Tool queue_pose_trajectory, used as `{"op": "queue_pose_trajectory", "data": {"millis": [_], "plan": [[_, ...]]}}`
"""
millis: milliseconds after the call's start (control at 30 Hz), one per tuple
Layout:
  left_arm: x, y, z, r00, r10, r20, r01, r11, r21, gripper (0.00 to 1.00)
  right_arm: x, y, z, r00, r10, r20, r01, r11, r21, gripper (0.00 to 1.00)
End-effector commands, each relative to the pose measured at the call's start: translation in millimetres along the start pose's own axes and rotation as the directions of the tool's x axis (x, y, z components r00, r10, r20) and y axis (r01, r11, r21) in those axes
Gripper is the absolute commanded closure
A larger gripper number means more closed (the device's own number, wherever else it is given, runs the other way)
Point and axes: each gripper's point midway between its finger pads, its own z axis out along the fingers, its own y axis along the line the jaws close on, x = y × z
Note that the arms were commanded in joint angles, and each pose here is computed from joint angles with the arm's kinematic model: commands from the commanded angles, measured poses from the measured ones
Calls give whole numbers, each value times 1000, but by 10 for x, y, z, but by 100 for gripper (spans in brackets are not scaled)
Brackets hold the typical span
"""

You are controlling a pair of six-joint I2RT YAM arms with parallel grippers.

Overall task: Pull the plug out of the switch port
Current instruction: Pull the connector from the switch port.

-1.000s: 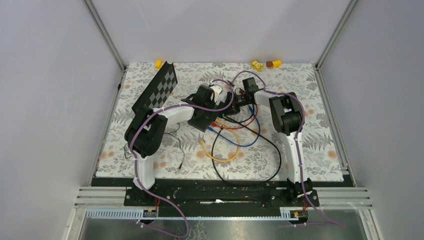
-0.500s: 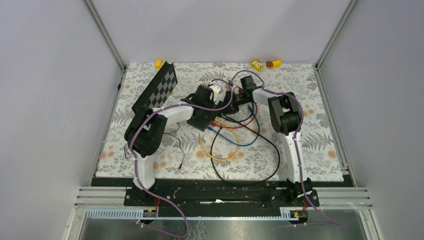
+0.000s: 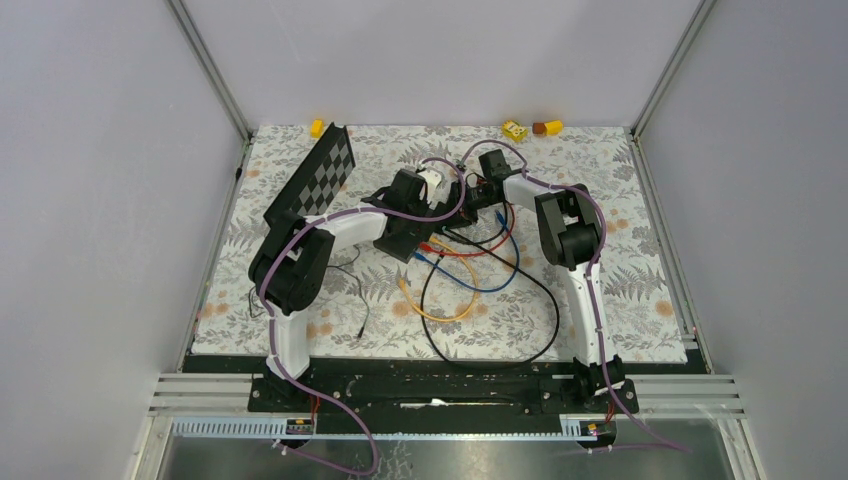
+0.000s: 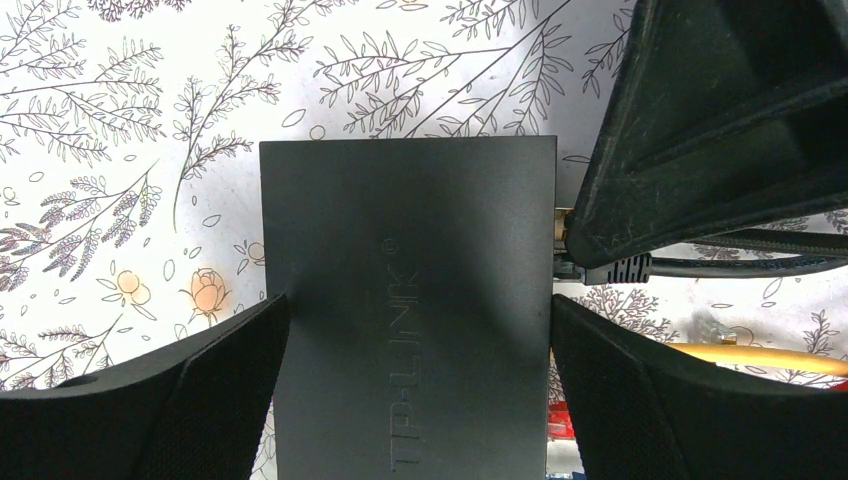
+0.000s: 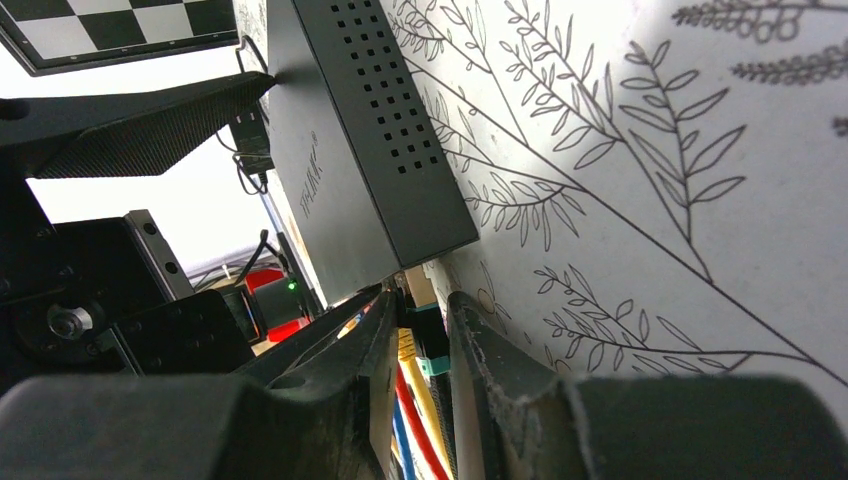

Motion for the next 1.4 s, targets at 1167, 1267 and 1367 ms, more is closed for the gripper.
{"op": "queue_pose_trajectory", "data": {"millis": [1167, 1267, 1367], "plan": [[364, 261, 36, 993, 4, -120, -16, 995, -94, 2, 2, -322, 84, 997, -78, -28, 79, 997, 7, 100], [375, 273, 41, 992, 1, -125, -13, 995, -97, 3, 53, -247, 90, 998, -56, 27, 57, 998, -19, 100], [381, 282, 51, 992, -2, -129, -11, 995, -100, 3, 139, -207, 103, 998, -35, 56, 37, 999, -37, 100]]}}
